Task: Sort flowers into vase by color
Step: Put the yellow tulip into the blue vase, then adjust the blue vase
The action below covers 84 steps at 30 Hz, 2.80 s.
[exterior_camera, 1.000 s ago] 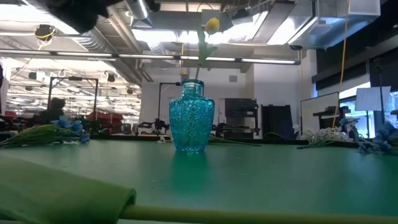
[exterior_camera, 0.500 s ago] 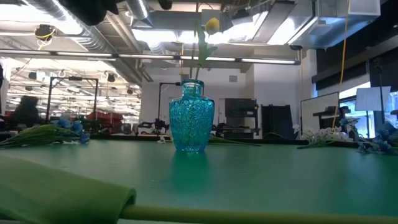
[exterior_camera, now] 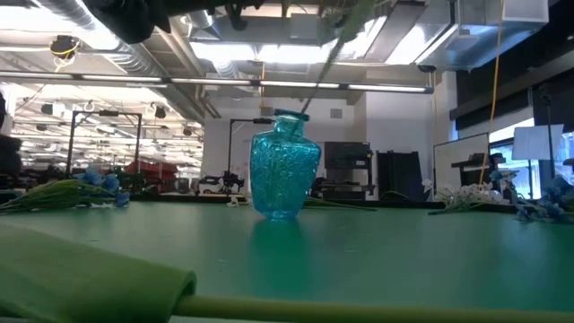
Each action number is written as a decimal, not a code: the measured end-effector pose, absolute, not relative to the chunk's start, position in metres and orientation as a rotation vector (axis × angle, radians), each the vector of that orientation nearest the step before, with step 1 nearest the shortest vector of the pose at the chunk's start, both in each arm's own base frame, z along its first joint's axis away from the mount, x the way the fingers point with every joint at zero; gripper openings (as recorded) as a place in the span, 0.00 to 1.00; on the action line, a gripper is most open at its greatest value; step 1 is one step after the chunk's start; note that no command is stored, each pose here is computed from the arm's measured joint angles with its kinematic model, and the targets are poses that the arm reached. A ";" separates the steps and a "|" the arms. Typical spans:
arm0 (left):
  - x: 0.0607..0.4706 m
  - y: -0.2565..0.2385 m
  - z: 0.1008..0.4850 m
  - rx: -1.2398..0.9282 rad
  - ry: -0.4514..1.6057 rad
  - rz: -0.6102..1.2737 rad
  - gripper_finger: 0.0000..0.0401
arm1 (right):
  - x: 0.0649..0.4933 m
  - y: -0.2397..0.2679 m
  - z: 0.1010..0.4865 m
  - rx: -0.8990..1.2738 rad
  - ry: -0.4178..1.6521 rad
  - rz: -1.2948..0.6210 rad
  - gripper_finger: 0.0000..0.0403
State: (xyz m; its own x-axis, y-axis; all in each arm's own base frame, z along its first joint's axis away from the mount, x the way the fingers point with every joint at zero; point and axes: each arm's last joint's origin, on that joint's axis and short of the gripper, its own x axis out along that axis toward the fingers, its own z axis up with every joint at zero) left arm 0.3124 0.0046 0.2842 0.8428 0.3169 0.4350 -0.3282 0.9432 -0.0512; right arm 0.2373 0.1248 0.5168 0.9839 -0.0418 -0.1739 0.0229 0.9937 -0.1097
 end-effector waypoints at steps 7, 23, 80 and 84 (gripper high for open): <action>0.311 0.008 0.286 0.032 -0.473 0.367 0.01 | 0.237 0.125 0.517 -0.087 0.177 -0.035 0.08; 0.323 -0.047 0.276 -0.078 -0.219 0.195 0.03 | 0.254 0.135 0.443 0.074 0.692 -0.246 0.36; 0.375 -0.064 0.220 0.407 0.899 -0.290 0.69 | 0.286 0.271 0.293 0.952 1.116 -0.635 0.79; 0.385 -0.052 0.205 0.408 0.910 -0.298 0.72 | 0.285 0.273 0.293 1.023 1.102 -0.669 0.79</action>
